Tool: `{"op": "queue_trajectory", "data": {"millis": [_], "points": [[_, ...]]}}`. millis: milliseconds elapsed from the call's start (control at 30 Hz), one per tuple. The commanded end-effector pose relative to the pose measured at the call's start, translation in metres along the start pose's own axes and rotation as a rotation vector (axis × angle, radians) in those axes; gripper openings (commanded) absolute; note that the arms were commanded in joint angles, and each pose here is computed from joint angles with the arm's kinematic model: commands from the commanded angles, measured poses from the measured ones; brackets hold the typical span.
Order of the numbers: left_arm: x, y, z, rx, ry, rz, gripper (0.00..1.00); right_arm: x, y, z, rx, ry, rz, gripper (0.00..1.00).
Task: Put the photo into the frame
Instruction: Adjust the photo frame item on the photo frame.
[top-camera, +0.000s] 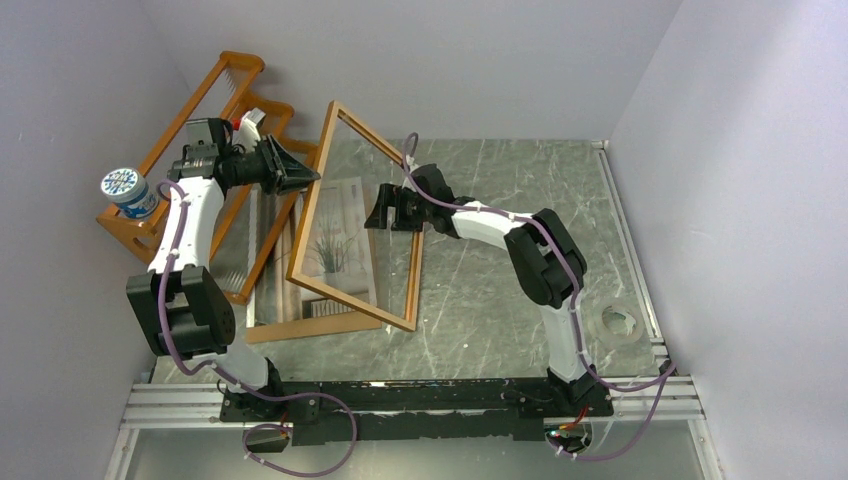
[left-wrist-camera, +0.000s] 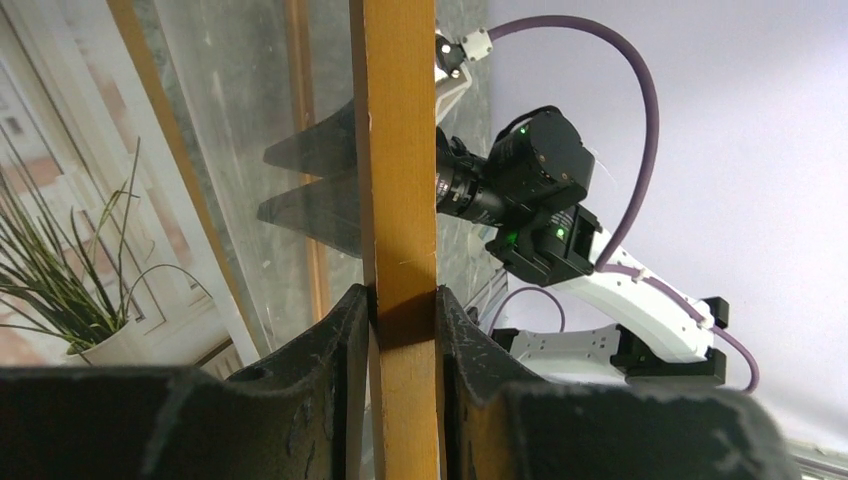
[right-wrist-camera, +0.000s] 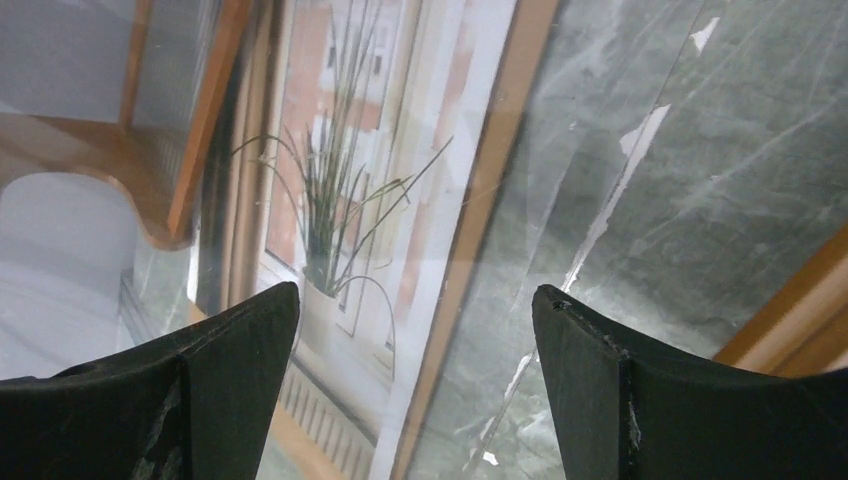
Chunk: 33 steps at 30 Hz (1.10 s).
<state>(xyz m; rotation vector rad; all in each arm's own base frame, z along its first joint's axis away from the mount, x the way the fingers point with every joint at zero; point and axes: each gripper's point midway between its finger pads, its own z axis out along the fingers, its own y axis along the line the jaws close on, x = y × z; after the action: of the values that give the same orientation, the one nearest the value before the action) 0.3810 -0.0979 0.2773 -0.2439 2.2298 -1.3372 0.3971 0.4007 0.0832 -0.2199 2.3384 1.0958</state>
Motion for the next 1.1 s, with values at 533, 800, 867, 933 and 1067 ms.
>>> {"op": "queue_trajectory", "data": {"millis": [533, 800, 867, 933, 1067], "points": [[0.007, 0.012, 0.01, -0.078, 0.017, 0.022, 0.03, -0.06, -0.076, -0.086, 0.532, -0.222, 0.03, 0.86], [0.005, 0.009, 0.007, -0.09, 0.008, 0.035, 0.03, -0.035, -0.109, -0.056, 0.61, -0.07, -0.021, 0.85], [0.004, 0.009, 0.007, -0.092, 0.006, 0.034, 0.02, -0.032, -0.112, -0.05, 0.609, -0.054, -0.032, 0.83], [0.004, 0.007, 0.006, -0.091, 0.004, 0.036, 0.03, -0.03, -0.114, -0.044, 0.625, -0.037, -0.051, 0.82], [0.002, 0.005, 0.005, -0.092, -0.002, 0.042, 0.02, -0.02, -0.128, -0.04, 0.745, 0.01, -0.096, 0.77]]}}
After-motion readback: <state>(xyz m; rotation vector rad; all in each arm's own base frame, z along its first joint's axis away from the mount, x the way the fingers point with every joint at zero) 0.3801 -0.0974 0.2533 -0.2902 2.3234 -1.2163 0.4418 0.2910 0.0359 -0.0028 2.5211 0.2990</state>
